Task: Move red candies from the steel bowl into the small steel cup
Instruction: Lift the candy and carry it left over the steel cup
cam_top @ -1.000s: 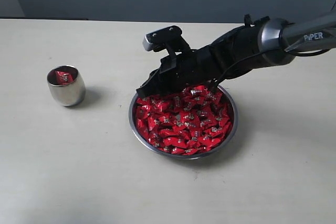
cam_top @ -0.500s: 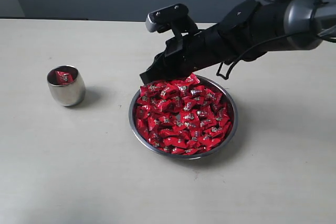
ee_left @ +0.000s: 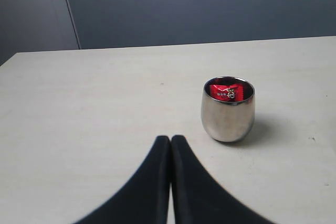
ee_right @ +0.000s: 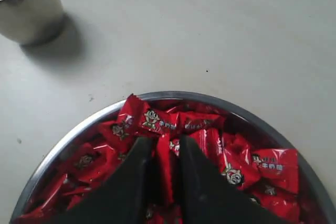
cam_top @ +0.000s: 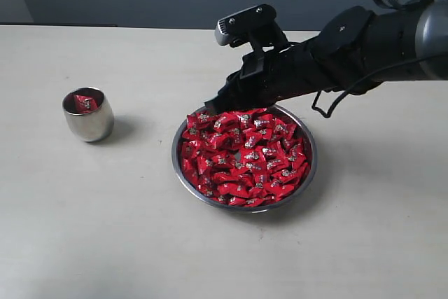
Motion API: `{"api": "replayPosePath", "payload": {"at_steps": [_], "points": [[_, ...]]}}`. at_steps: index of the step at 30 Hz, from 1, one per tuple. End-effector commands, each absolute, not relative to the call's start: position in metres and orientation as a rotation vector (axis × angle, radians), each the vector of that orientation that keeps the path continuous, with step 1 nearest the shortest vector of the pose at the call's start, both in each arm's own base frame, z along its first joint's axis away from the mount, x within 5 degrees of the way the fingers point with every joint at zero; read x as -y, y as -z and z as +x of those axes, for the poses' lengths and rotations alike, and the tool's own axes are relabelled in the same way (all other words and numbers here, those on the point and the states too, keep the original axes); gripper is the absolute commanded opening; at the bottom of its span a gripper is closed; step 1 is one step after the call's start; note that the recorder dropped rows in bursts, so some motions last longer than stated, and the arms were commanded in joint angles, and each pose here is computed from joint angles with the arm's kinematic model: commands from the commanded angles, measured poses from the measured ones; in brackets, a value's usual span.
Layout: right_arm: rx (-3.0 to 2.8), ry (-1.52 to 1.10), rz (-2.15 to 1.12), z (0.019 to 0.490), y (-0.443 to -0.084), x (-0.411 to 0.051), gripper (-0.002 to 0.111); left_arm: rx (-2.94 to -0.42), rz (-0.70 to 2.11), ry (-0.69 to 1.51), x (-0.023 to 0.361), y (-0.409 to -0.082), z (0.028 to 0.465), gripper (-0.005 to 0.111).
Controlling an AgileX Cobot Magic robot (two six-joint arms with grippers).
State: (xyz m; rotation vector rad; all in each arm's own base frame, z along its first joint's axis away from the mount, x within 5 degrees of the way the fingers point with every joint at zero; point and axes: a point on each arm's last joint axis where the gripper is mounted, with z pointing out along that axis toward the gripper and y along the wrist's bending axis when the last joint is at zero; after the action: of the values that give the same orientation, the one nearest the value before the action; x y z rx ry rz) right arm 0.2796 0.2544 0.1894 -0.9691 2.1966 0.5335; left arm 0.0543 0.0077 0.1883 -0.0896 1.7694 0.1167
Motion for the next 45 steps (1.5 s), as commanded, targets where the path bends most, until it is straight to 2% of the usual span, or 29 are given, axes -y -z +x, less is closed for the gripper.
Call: {"api": "replayPosePath", "payload": {"at_steps": [1,4,10,18,25,36,45], "points": [[-2.17,-0.528,-0.936,0.287,-0.193,-0.258,-0.001,-1.767,-0.092,-0.114,-0.008,-0.187,0.054,0.0],[-2.12,-0.577,-1.013,0.294,-0.192,-0.271,-0.001,-1.767,-0.092,-0.114,-0.008,-0.187,0.054,0.0],[-1.975,-0.859,-1.075,0.316,-0.185,-0.314,-0.001,-1.767,-0.092,-0.114,-0.008,-0.187,0.054,0.0],[-1.841,-1.046,-1.137,0.346,-0.181,-0.356,-0.001,-1.767,-0.092,-0.114,-0.008,-0.187,0.054,0.0],[-1.754,-1.07,-1.201,0.342,-0.183,-0.391,-0.001,-1.767,-0.092,-0.114,-0.008,-0.187,0.054,0.0],[-1.775,-1.115,-1.299,0.332,-0.165,-0.436,-0.001,-1.767,-0.092,-0.114,-0.008,-0.187,0.054,0.0],[-1.766,-1.15,-1.326,0.327,-0.163,-0.454,-0.001,-1.767,-0.092,-0.114,-0.008,-0.187,0.054,0.0]]}}
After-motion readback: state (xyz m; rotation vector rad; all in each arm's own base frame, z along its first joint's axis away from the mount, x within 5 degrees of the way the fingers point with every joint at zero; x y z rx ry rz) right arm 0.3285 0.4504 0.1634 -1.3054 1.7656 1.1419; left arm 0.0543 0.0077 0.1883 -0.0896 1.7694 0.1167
